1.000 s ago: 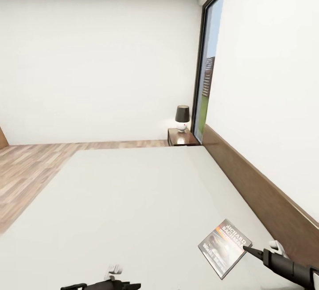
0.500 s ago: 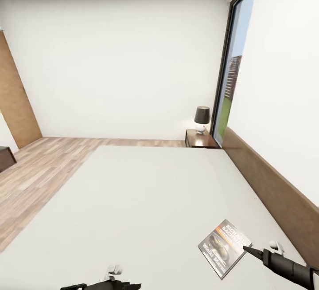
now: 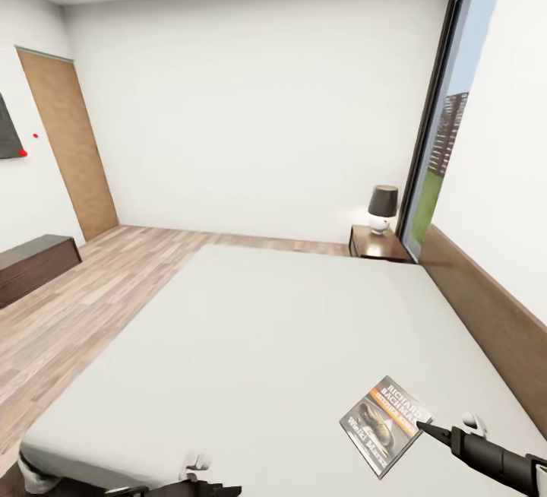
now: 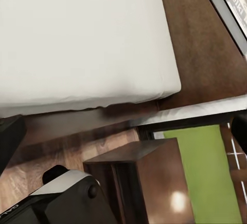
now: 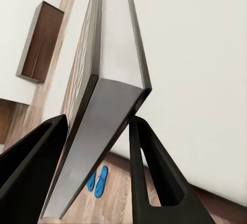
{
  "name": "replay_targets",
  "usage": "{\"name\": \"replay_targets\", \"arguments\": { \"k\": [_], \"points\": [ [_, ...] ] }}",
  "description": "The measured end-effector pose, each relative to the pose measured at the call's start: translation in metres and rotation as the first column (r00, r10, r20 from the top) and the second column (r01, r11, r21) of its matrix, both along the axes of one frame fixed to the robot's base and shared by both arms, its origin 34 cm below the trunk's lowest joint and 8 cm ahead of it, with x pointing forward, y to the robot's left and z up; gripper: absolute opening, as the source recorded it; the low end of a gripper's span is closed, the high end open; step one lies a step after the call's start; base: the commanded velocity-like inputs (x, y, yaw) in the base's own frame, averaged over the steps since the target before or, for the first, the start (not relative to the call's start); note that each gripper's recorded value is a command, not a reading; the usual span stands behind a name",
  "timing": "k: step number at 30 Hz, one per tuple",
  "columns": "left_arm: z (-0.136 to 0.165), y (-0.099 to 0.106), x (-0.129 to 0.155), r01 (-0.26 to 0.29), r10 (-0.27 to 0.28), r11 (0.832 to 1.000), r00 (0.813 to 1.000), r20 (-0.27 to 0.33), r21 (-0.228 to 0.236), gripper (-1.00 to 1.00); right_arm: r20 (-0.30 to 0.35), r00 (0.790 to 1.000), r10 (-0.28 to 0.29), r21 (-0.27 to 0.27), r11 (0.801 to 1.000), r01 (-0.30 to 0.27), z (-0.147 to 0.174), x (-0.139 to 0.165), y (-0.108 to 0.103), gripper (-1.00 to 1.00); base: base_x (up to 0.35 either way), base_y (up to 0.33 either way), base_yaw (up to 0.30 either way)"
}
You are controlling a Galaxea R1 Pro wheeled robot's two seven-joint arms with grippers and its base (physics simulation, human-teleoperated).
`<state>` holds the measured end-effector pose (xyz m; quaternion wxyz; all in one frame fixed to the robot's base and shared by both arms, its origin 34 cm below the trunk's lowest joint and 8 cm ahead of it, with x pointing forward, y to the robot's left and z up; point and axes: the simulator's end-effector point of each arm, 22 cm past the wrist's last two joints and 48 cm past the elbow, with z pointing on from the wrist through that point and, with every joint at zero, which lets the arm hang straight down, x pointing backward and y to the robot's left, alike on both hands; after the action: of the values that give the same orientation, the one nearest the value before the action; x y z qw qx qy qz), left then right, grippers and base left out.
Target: In the bedroom, move the book from the bed onto either nightstand, and place the two sandals side by side next to the bed.
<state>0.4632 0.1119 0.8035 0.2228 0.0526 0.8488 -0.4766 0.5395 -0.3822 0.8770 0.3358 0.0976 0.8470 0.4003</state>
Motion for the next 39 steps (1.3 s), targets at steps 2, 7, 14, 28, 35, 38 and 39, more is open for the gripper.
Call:
{"name": "replay_targets", "arguments": {
  "k": [2, 7, 14, 28, 35, 38, 39],
  "points": [
    [0.0000, 0.0000, 0.0000, 0.000, 0.000, 1.000, 1.000, 0.000, 0.000, 1.00, 0.000, 1.000, 0.000, 0.000, 1.000, 0.000, 0.0000, 0.0000, 0.0001, -1.00, 0.000, 0.000, 0.295],
    [0.0000, 0.0000, 0.0000, 0.000, 0.000, 1.000, 1.000, 0.000, 0.000, 1.00, 0.000, 1.000, 0.000, 0.000, 1.000, 0.000, 0.0000, 0.0001, 0.0004, -1.00, 0.000, 0.000, 0.295],
    [0.0000, 0.0000, -0.0001, 0.000, 0.000, 1.000, 1.000, -0.001, 0.000, 1.00, 0.000, 1.000, 0.000, 0.000, 1.000, 0.000, 0.0000, 0.0000, 0.0000, -1.00, 0.000, 0.000, 0.295],
    [0.0000, 0.0000, 0.0000, 0.000, 0.000, 1.000, 1.000, 0.000, 0.000, 1.00, -0.001, 1.000, 0.002, -0.001, 1.000, -0.002, -0.0004, -0.0005, 0.0002, -1.00, 0.000, 0.000, 0.295],
    [0.0000, 0.0000, 0.0000, 0.000, 0.000, 1.000, 1.000, 0.000, 0.000, 1.00, -0.001, 1.000, 0.003, -0.001, 1.000, -0.003, -0.0004, -0.0004, 0.0004, -1.00, 0.000, 0.000, 0.295],
    [0.0000, 0.0000, -0.0001, 0.000, 0.000, 1.000, 1.000, 0.000, 0.000, 1.00, -0.001, 1.000, 0.003, -0.001, 1.000, -0.003, -0.0004, -0.0004, 0.0006, -1.00, 0.000, 0.000, 0.295],
    [0.0000, 0.0000, 0.0000, 0.000, 0.000, 1.000, 1.000, 0.000, 0.000, 1.00, -0.001, 1.000, 0.002, -0.001, 1.000, -0.002, -0.0004, -0.0004, 0.0004, -1.00, 0.000, 0.000, 0.295]
  ]
}}
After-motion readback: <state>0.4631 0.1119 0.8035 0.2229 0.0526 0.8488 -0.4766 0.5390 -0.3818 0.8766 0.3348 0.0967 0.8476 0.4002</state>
